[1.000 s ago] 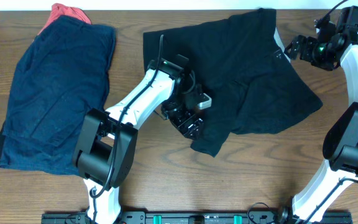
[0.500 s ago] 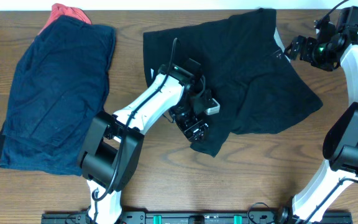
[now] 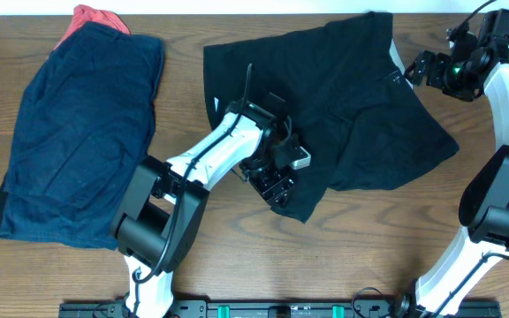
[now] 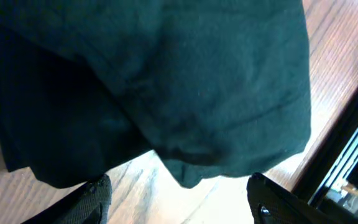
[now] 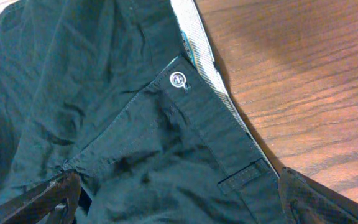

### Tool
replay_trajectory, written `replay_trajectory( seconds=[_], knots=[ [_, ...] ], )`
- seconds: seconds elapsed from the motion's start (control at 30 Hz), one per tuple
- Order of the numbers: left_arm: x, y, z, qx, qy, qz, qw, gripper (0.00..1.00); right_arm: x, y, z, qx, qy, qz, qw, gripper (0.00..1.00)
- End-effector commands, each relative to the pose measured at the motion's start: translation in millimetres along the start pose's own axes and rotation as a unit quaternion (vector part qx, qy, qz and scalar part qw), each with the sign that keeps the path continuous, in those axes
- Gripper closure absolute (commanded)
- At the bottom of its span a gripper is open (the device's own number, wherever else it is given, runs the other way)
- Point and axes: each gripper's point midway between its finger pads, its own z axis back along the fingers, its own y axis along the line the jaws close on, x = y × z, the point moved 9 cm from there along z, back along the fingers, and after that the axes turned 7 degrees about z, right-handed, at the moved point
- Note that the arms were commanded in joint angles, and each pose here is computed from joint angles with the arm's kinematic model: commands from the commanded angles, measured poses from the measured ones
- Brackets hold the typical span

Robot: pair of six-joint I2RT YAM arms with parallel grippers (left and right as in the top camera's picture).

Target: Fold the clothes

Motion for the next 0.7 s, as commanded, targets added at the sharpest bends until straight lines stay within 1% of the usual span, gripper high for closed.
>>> replay_trajectory(
  seconds=[0.0, 0.03, 0.1, 0.27, 0.5, 0.57, 0.63, 0.67],
  knots=[
    [0, -9, -11, -0.004, 0.016, 0.003, 1.000, 0.29, 2, 7, 3, -0.001, -0.001, 0.014, 1.000, 0.01],
    [0, -12, -13, -0.004, 0.018, -0.002, 1.000, 0.29, 1, 7, 3, -0.001, 0.001, 0.014, 1.000, 0.01],
    [2, -16, -17, -0.003, 0.018, -0.008, 1.000, 0.34, 0, 7, 3, 0.000, 0.004, 0.013, 1.000, 0.01],
    [6, -21, -21, 0.001, 0.010, -0.011, 1.000, 0.37, 0, 7, 3, 0.000, 0.005, 0.012, 1.000, 0.01],
    [6, -18, -24, 0.006, 0.011, 0.002, 1.000, 0.49, -1, 7, 3, 0.000, 0.007, 0.012, 1.000, 0.01],
    [5, -16, -28, 0.006, 0.012, 0.008, 1.000, 0.58, -1, 7, 3, 0.000, 0.008, 0.011, 1.000, 0.01],
    [6, -16, -28, 0.008, 0.012, 0.014, 1.000, 0.77, -1, 7, 3, 0.000, 0.008, 0.011, 1.000, 0.01],
    [6, -15, -28, 0.012, 0.012, 0.020, 1.000, 0.85, -1, 7, 3, 0.000, 0.008, 0.012, 1.000, 0.01]
  ],
)
